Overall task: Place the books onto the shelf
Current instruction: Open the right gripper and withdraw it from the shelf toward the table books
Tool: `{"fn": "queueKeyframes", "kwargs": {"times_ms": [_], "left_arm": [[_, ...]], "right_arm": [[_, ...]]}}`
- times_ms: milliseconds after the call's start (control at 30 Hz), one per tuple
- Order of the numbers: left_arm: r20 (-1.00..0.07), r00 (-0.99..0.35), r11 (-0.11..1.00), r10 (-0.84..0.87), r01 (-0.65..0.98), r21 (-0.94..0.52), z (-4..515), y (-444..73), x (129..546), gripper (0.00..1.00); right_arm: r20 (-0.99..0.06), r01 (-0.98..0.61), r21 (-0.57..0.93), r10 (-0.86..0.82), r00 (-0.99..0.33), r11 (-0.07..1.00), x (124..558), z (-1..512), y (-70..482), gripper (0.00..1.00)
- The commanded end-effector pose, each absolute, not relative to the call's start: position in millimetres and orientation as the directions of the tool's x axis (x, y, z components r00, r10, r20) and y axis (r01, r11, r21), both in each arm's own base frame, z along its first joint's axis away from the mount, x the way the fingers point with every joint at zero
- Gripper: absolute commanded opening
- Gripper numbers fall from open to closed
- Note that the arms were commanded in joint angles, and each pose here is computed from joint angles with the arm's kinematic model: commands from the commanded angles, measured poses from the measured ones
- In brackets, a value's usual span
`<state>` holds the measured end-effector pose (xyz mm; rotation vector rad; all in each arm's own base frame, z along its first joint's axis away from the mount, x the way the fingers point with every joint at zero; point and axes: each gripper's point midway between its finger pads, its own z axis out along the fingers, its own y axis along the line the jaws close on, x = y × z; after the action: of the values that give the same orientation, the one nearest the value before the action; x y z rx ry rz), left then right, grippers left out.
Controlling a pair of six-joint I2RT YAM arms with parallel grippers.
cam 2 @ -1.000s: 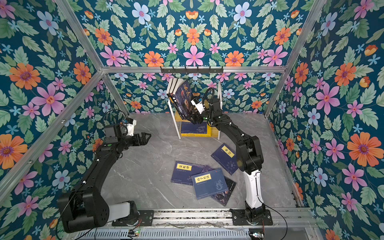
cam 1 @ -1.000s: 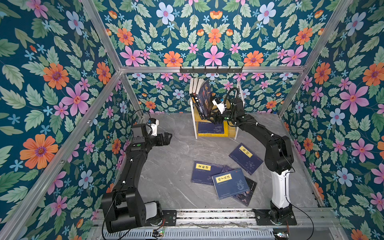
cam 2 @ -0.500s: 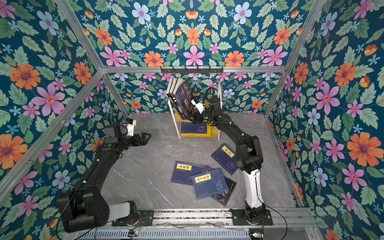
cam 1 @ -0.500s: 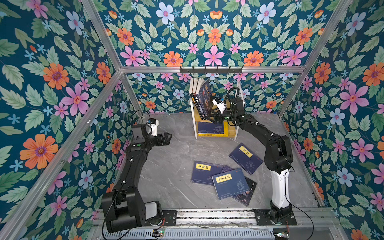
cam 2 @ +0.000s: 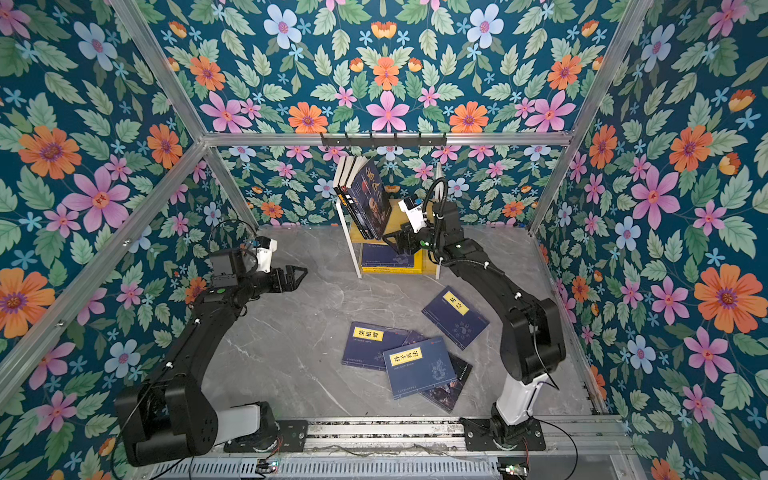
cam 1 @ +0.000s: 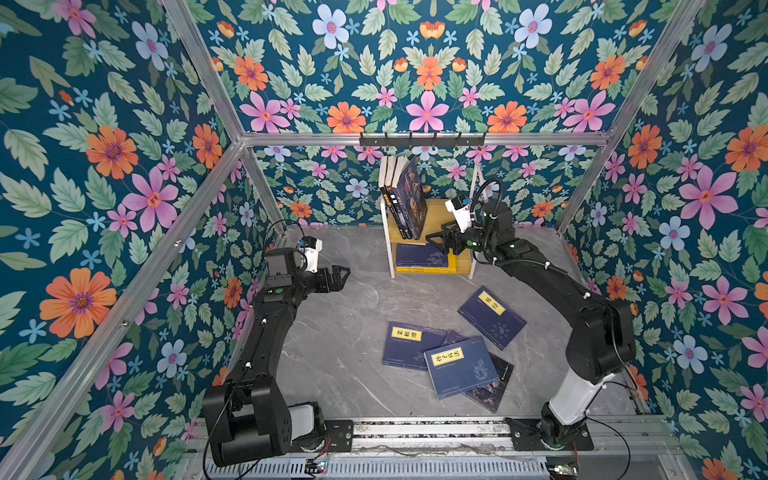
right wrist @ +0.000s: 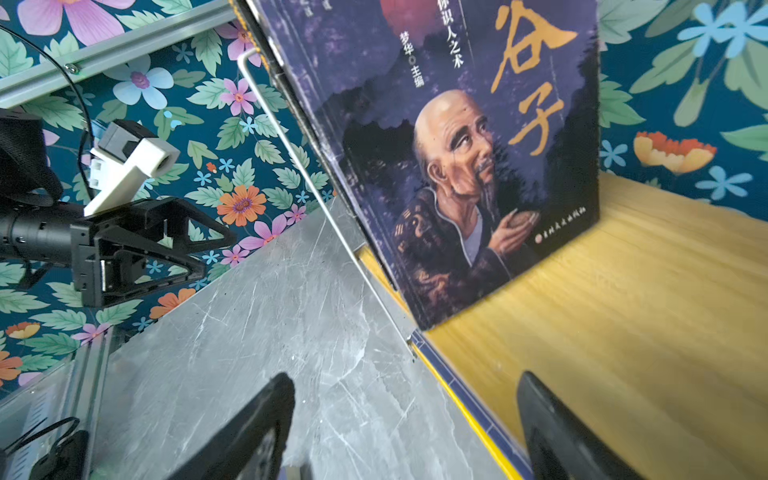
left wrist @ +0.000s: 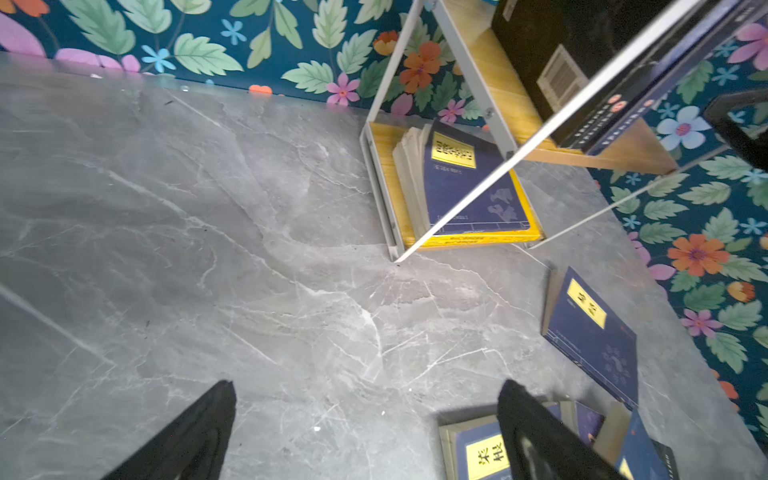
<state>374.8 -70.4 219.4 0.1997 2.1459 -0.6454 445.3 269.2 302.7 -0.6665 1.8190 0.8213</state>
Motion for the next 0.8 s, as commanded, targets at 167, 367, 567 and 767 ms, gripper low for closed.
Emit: {"fn": "queueKeyframes", "kwargs": {"times_ms": [167, 367, 567, 767], "left_arm": [[-0.746, -0.662, 0.745, -0.063, 0.466, -0.477, 209, -120, 362, 0.95], [-0.676, -0.737, 0.645, -0.026, 0.504, -0.574, 185, -170, 340, 0.95], [-0.596, -0.800, 0.562, 0.072, 0.526, -0.639, 154, -217, 307, 0.95], [-0.532, -0.825, 0.476, 0.191, 0.552, -0.685, 128, -252, 265, 0.95]], "right_arm": [[-0.828, -0.517, 0.396, 0.051, -0.558, 0.759, 387, 277, 218, 0.83], [-0.708, -0.361, 0.492, 0.122, -0.696, 0.792, 332, 226, 190, 0.82], [-0.613, -0.284, 0.524, 0.124, -0.780, 0.803, 281, 177, 172, 0.82], [-0.516, -0.259, 0.582, 0.103, -0.850, 0.771, 239, 143, 170, 0.79]]}}
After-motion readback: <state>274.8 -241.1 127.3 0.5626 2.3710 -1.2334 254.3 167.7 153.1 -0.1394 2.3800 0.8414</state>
